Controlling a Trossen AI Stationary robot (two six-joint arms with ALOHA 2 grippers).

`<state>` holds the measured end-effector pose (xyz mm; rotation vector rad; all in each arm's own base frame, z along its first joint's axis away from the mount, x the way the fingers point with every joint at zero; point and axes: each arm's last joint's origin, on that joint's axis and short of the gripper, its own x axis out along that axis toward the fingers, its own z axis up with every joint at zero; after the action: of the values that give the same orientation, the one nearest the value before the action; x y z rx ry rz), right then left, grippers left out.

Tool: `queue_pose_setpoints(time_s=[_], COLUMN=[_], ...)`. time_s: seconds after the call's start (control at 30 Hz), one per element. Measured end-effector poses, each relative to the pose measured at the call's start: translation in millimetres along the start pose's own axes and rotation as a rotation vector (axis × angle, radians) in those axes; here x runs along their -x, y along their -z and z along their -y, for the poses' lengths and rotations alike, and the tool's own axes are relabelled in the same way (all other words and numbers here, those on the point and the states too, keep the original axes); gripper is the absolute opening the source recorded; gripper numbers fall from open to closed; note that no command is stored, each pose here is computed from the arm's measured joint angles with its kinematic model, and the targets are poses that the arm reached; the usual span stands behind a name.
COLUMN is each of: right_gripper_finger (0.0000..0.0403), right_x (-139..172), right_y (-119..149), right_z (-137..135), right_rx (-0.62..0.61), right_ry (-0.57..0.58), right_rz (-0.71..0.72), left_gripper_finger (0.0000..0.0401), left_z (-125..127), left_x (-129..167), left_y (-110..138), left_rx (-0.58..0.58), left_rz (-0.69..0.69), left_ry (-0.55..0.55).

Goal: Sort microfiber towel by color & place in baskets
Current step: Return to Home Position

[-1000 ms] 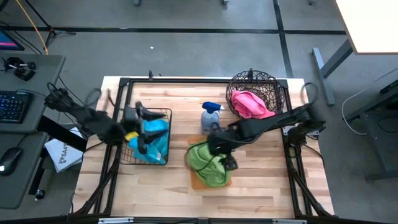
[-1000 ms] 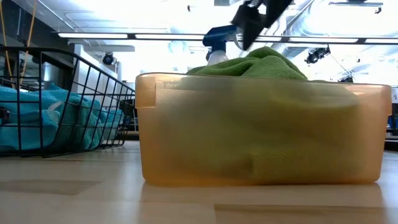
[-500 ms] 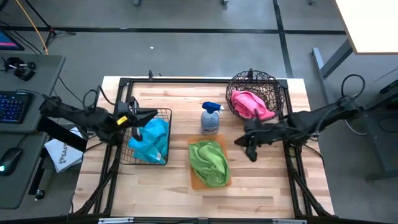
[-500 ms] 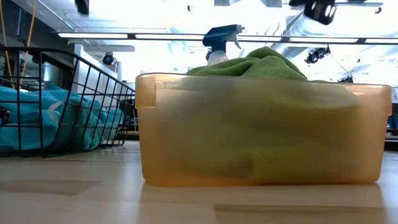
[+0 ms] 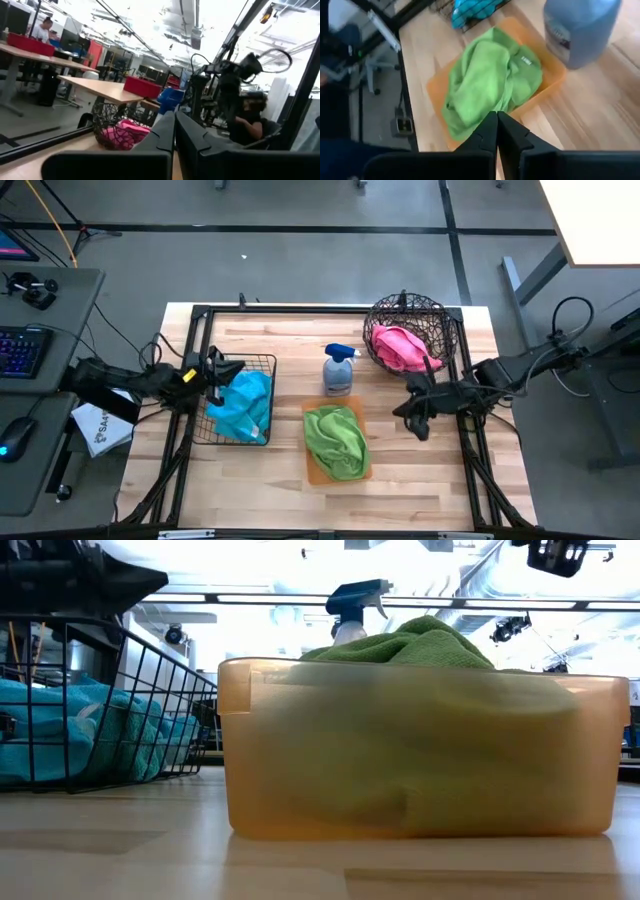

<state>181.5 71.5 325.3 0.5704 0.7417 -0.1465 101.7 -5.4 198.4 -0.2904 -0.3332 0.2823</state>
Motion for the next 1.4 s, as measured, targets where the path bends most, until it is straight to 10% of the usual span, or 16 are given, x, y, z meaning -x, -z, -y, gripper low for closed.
queue_pose_setpoints(time_s=[0.23, 0.47, 0.9, 1.4], right_gripper_finger=[0.0, 0.0, 0.0, 0.0], right_x=[-15.1, -23.5, -41.7, -50.2], right_y=[34.4, 55.1, 62.9, 95.7], right_z=[13.3, 51.2, 131.2, 147.7], right_rx=[0.027, 0.084, 0.259, 0.274], right_ry=[-0.096, -0.367, -0.421, -0.44], right_rz=[-0.014, 0.347, 0.582, 0.616], left_gripper_finger=[0.0001, 0.0001, 0.0001, 0.0001], left_z=[-2.4, -2.7, -3.5, -3.5], left_x=[4.7, 4.8, 4.7, 4.7], left_y=[-6.8, -5.6, -1.3, -0.9], left_rx=[0.032, 0.024, 0.002, 0.0], left_rz=[0.051, 0.04, 0.0, -0.004], left_ry=[0.002, -0.004, -0.012, -0.012])
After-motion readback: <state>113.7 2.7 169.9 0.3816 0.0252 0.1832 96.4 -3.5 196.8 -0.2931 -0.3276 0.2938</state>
